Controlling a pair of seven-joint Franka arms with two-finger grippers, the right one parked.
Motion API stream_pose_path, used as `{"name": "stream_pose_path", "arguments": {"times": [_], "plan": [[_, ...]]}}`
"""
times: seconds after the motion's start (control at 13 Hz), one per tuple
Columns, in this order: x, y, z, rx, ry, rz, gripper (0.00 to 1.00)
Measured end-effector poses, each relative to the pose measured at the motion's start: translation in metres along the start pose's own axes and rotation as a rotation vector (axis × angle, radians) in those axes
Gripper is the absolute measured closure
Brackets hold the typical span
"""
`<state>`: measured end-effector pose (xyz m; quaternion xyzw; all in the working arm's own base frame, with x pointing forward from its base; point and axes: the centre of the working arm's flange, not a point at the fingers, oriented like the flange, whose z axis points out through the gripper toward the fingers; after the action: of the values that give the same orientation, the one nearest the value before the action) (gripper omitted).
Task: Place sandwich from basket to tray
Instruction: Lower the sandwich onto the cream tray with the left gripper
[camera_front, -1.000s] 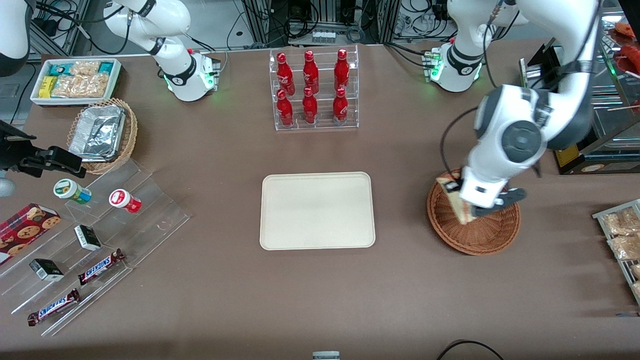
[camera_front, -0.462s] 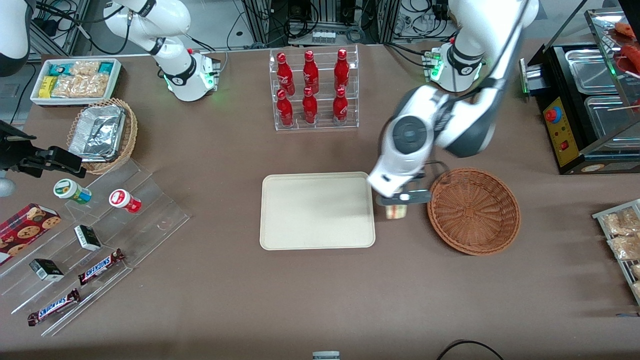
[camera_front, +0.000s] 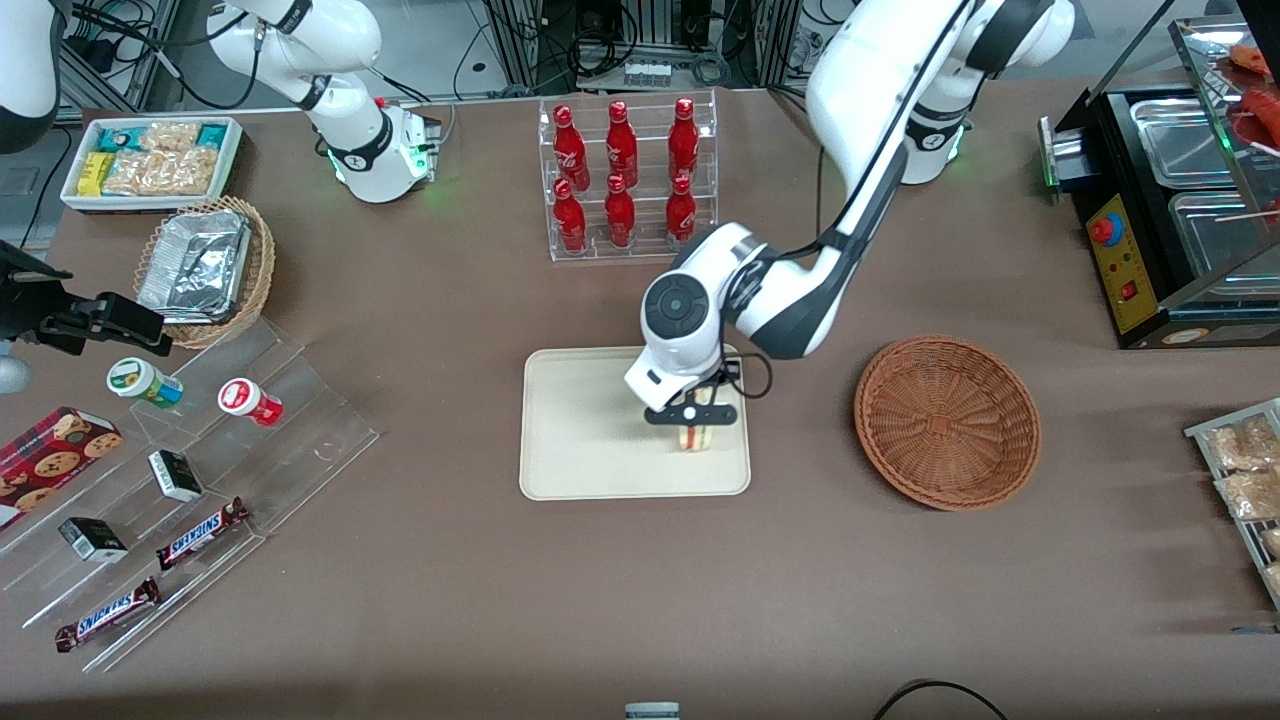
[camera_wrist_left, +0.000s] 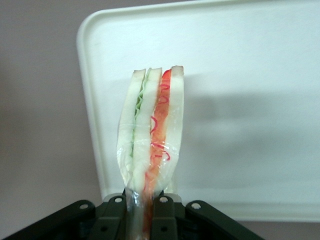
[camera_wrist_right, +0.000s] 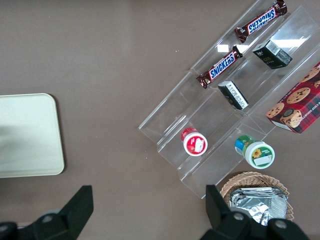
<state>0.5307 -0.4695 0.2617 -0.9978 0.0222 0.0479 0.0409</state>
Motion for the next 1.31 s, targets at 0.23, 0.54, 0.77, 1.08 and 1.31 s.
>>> {"name": "stream_pose_path", "arguments": {"times": [0.23, 0.54, 0.77, 1.08, 1.31], "plan": [[0.006, 0.007, 0.014, -0.012, 0.005, 0.015, 0.85], [0.010, 0.011, 0.020, -0.022, 0.012, 0.015, 0.85], [0.011, 0.012, 0.024, -0.023, 0.012, 0.014, 0.85], [0.012, 0.012, 0.024, -0.024, 0.013, 0.014, 0.56], [0.014, 0.013, 0.019, -0.030, 0.021, 0.013, 0.23]]}}
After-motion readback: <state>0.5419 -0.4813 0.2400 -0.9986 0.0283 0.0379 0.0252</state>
